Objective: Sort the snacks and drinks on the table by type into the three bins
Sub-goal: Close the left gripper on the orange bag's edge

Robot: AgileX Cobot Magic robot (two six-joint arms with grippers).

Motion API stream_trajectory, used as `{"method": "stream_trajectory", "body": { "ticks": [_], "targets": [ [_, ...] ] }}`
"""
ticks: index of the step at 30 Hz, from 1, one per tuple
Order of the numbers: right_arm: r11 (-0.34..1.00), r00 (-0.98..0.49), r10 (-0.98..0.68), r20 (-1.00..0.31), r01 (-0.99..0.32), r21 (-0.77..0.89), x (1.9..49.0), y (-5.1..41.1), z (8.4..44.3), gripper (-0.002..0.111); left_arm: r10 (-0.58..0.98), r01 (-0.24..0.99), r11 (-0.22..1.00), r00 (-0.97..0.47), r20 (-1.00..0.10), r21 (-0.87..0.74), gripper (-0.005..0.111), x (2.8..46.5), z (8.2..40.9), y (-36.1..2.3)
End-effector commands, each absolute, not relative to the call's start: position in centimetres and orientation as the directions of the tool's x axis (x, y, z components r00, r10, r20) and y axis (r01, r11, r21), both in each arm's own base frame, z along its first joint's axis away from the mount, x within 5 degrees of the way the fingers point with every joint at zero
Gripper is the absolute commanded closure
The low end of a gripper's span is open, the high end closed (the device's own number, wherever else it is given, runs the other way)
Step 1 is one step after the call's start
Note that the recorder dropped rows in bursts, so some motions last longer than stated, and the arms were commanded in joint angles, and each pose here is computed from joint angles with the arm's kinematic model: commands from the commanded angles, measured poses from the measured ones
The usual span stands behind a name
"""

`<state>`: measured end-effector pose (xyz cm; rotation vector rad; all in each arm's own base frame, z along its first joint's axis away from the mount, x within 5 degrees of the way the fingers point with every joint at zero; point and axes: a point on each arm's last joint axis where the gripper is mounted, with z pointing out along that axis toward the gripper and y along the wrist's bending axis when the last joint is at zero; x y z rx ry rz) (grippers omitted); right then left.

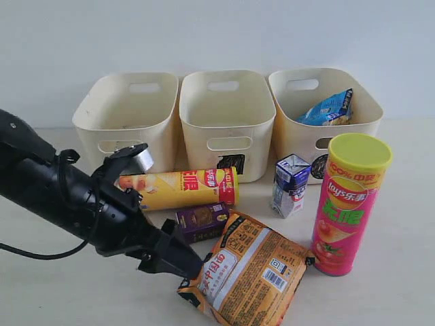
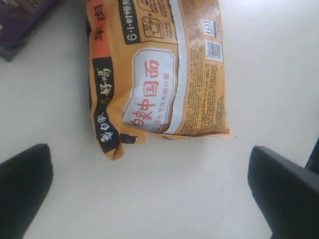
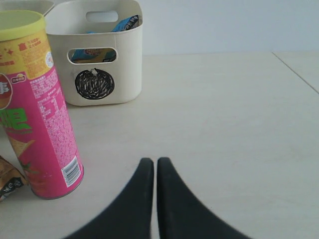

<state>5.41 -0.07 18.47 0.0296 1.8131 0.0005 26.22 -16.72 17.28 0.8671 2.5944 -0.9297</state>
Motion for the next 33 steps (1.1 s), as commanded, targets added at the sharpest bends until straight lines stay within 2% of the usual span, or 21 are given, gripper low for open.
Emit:
{"method": "stream_trajectory", "body": {
  "ticks": [1,12,25,30,33],
  "targets": [
    [1.000,-0.232,0.017,-0.973,0.019,0.013,5.4,-0.1,18.4,0.108,0.447,0.571,0.637,-0.821,-0.355,-0.518,0.009,27.0,14.8,-16.9],
    [1.000,-0.232,0.017,-0.973,0.019,0.013,5.4,-0.1,18.4,0.108,0.432,0.555,0.606,-0.831,-0.351,-0.570,0.009,29.5,12.5,-18.5],
    [1.000,-0.232,0.017,-0.973,0.019,0.013,5.4,-0.1,18.4,0.108,0.422,0.508,0.592,-0.857,-0.297,-0.626,0.009,29.6,9.4,-19.2],
    [1.000,-0.232,0.017,-0.973,0.019,0.013,5.4,-0.1,18.4,0.108,0.462,0.541,0.557,-0.832,-0.306,-0.630,0.009,29.1,9.6,-20.6],
    [1.000,-0.232,0.017,-0.973,0.019,0.013,5.4,-0.1,18.4,0.108,0.474,0.557,0.542,-0.821,-0.317,-0.629,0.013,29.0,10.1,-21.7]
  ]
}}
